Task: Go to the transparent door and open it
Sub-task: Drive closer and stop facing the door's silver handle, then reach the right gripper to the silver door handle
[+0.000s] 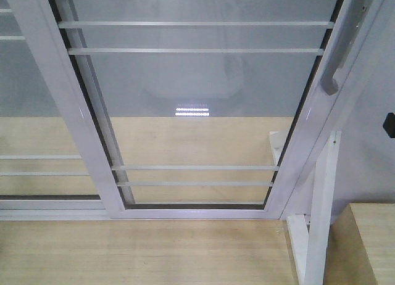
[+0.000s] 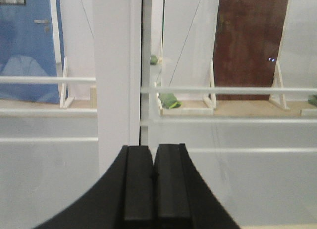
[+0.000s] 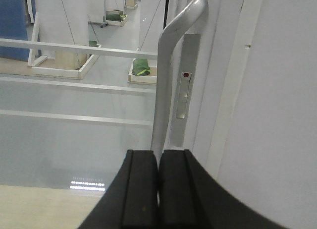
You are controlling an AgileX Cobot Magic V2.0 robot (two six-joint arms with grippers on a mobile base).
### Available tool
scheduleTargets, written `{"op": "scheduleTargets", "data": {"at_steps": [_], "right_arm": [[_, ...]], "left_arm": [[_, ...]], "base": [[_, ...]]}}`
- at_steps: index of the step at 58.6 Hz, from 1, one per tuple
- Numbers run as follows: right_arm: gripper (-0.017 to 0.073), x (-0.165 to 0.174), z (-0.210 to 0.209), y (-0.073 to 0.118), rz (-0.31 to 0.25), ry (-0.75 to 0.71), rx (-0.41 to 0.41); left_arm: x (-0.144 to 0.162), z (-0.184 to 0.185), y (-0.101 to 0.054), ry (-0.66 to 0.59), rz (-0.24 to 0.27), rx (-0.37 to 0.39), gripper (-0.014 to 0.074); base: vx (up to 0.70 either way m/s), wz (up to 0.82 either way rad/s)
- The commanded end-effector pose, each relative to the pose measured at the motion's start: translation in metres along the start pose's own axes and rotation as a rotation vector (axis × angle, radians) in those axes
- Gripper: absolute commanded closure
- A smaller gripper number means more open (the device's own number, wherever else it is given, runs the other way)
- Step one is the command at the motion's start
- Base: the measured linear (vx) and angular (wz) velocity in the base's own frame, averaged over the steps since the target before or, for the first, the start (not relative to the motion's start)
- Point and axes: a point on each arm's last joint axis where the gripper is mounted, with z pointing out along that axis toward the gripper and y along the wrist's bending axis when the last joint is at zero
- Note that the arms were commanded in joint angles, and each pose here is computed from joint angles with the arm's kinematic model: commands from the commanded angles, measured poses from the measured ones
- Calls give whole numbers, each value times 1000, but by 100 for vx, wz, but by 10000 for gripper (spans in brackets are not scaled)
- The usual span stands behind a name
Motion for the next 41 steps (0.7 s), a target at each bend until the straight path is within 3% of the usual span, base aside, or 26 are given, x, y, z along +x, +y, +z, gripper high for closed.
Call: {"op": "scheduleTargets", "data": {"at_steps": [1,10,15,41], "right_arm": [[305,-17,5,0,2,-107,-4],[81,-14,22,1,3,-129,-15],[20,-16,34,2,3,-197,-25],[34,36,129,8,21,-207,-65]], "left_arm": [[-14,6,-2,-86,0,11,414],[-13,14,-2,-96,-1,11,230],[-15,15,-2,-124,-1,13,161],[-19,14,-2,-163,-1,15,144]], "base": [[0,0],[0,0],[0,0],[0,0]]}}
